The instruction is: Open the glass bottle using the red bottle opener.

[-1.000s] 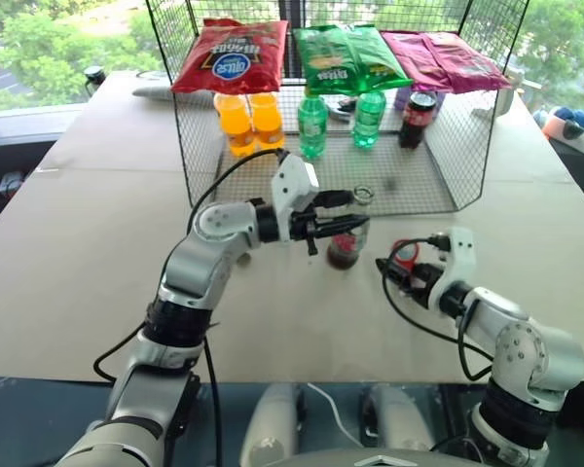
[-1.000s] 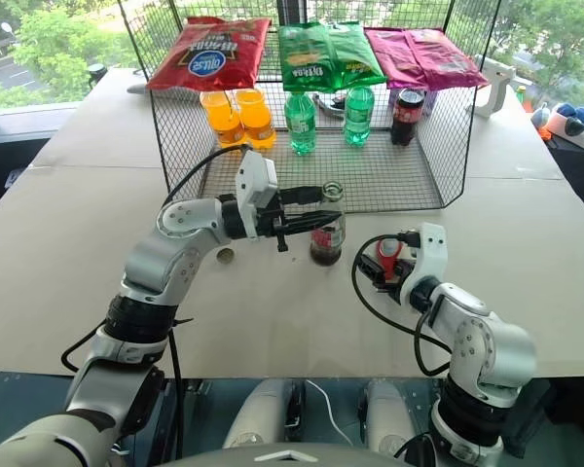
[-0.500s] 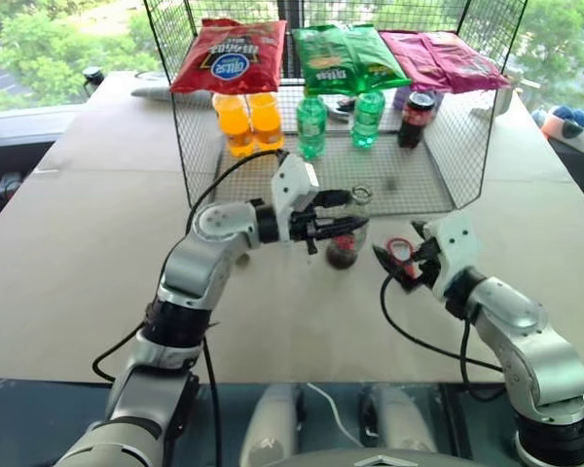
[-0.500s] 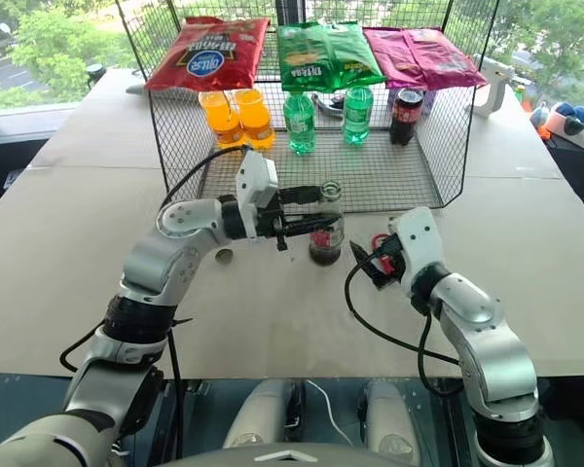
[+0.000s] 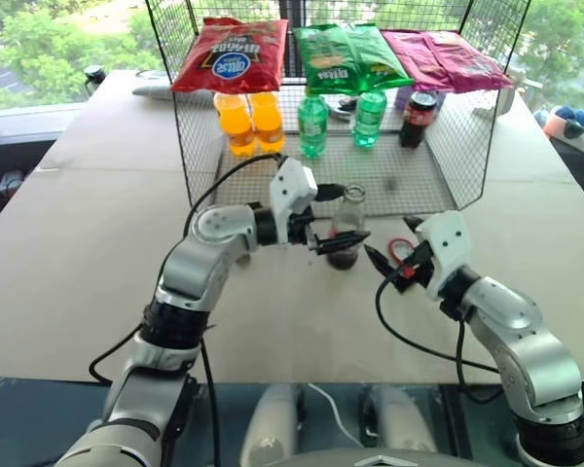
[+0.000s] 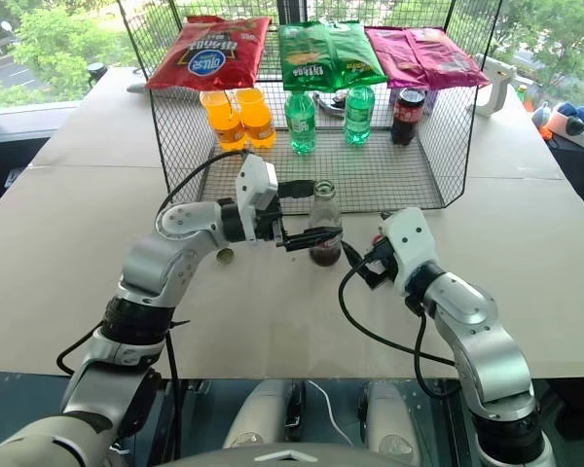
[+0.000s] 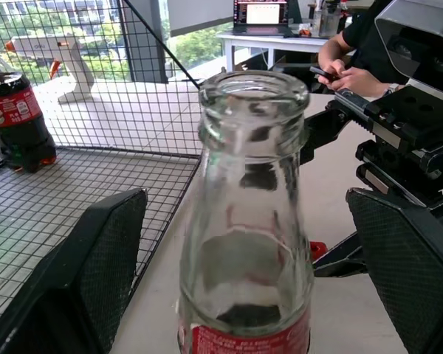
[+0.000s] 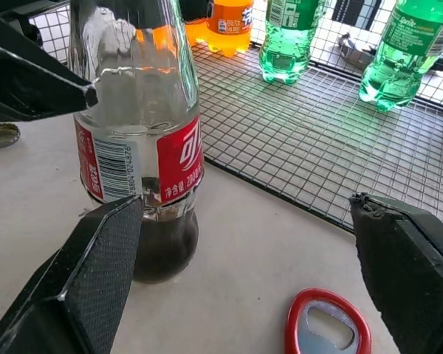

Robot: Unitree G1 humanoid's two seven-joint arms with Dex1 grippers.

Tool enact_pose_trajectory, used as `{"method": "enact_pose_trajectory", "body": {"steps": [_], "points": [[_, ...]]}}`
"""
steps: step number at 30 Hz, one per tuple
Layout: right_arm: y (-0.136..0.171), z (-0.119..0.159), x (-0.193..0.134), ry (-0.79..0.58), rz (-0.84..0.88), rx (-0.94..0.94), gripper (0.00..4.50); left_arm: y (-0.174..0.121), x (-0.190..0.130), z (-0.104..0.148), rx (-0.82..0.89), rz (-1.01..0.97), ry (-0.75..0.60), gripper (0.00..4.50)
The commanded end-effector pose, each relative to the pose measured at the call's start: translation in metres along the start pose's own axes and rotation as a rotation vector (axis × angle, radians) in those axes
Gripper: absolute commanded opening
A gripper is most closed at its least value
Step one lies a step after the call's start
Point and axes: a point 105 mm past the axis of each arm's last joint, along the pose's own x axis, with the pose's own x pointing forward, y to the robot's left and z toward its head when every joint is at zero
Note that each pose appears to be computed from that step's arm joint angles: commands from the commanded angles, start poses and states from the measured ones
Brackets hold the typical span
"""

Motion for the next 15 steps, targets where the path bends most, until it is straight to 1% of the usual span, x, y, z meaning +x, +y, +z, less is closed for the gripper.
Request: {"method": "enact_pose_trajectory", "body": {"steps": [1,5,9,12,15], "points": [[0.001,0.011,-0.005,-0.050,0.011,-0.020,4.50,0.002,-0.007,0.014,0.036,0.013,-0.041,4.47],[0.000,0.011,-0.015,-0.052,0.041,-0.011,4.50,0.006,-0.020,0.018,0.027,0.045,-0.061,4.47],[-0.004,0.009,-0.028,-0.036,0.060,-0.014,4.50,0.006,-0.035,0.020,-0.030,0.050,-0.074,4.47],[-0.011,0.004,-0.040,-0.013,0.053,-0.020,4.50,0.005,-0.050,0.020,-0.054,0.082,-0.073,4.47],[-0.020,-0.006,-0.054,0.035,0.022,-0.034,4.50,0.004,-0.064,0.017,-0.079,0.143,-0.055,4.47]]}}
